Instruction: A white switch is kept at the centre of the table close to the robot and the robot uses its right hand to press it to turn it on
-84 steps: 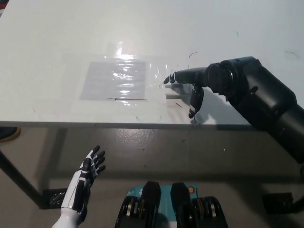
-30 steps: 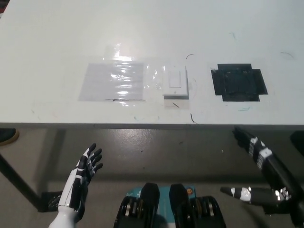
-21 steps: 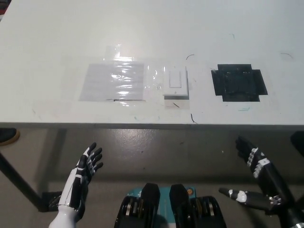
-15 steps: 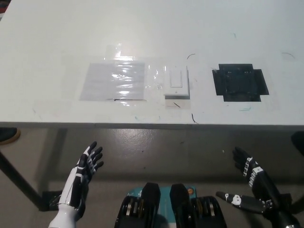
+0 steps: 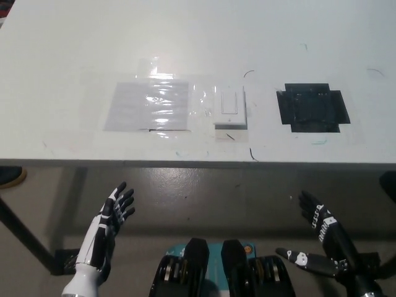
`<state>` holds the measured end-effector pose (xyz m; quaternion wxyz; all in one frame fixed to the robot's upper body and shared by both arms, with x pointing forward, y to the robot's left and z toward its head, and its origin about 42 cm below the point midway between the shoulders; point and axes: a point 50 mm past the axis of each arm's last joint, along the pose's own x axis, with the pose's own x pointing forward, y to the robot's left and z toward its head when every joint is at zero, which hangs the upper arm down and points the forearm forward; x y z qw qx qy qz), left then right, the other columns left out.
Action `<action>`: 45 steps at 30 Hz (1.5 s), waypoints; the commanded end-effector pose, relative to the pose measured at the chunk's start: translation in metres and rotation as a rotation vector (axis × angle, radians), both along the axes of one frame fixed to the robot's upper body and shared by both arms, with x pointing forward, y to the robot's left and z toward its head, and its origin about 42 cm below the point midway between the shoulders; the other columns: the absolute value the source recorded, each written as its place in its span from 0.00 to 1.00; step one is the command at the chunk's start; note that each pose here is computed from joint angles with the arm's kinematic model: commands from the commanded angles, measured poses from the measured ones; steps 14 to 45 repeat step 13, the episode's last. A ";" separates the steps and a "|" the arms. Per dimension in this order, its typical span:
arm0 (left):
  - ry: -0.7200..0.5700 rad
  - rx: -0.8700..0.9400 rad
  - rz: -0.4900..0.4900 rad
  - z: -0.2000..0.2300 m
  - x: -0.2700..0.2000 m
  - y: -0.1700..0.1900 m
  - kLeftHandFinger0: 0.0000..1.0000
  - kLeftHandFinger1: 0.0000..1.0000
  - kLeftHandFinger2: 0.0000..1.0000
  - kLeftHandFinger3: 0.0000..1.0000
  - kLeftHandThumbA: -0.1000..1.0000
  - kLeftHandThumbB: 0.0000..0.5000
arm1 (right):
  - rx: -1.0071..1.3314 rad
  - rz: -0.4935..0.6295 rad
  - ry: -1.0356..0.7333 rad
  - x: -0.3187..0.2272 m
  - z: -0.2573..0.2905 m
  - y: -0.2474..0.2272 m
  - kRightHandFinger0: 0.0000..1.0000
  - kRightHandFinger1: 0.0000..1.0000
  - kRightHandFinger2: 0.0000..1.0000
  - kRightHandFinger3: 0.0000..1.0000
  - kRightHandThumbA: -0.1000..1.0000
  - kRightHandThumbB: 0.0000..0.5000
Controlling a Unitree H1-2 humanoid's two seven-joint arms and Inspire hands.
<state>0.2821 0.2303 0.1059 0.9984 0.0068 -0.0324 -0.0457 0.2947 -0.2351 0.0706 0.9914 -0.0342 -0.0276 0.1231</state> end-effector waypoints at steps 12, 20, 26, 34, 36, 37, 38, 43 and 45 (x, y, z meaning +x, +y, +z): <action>-0.030 -0.009 -0.013 0.005 -0.004 -0.003 1.00 1.00 1.00 1.00 1.00 0.13 | 0.073 -0.057 -0.145 -0.009 0.015 0.002 1.00 1.00 1.00 1.00 1.00 0.18; -0.032 -0.015 -0.016 0.004 -0.004 -0.003 1.00 1.00 1.00 1.00 1.00 0.13 | 0.083 -0.063 -0.150 -0.009 0.015 0.003 1.00 1.00 1.00 1.00 1.00 0.19; -0.032 -0.015 -0.016 0.004 -0.004 -0.003 1.00 1.00 1.00 1.00 1.00 0.13 | 0.083 -0.063 -0.150 -0.009 0.015 0.003 1.00 1.00 1.00 1.00 1.00 0.19; -0.032 -0.015 -0.016 0.004 -0.004 -0.003 1.00 1.00 1.00 1.00 1.00 0.13 | 0.083 -0.063 -0.150 -0.009 0.015 0.003 1.00 1.00 1.00 1.00 1.00 0.19; -0.032 -0.015 -0.016 0.004 -0.004 -0.003 1.00 1.00 1.00 1.00 1.00 0.13 | 0.083 -0.063 -0.150 -0.009 0.015 0.003 1.00 1.00 1.00 1.00 1.00 0.19; -0.032 -0.015 -0.016 0.004 -0.004 -0.003 1.00 1.00 1.00 1.00 1.00 0.13 | 0.083 -0.063 -0.150 -0.009 0.015 0.003 1.00 1.00 1.00 1.00 1.00 0.19; -0.032 -0.015 -0.016 0.004 -0.004 -0.003 1.00 1.00 1.00 1.00 1.00 0.13 | 0.083 -0.063 -0.150 -0.009 0.015 0.003 1.00 1.00 1.00 1.00 1.00 0.19; -0.032 -0.015 -0.016 0.004 -0.004 -0.003 1.00 1.00 1.00 1.00 1.00 0.13 | 0.083 -0.063 -0.150 -0.009 0.015 0.003 1.00 1.00 1.00 1.00 1.00 0.19; -0.032 -0.015 -0.016 0.004 -0.004 -0.003 1.00 1.00 1.00 1.00 1.00 0.13 | 0.083 -0.063 -0.150 -0.009 0.015 0.003 1.00 1.00 1.00 1.00 1.00 0.19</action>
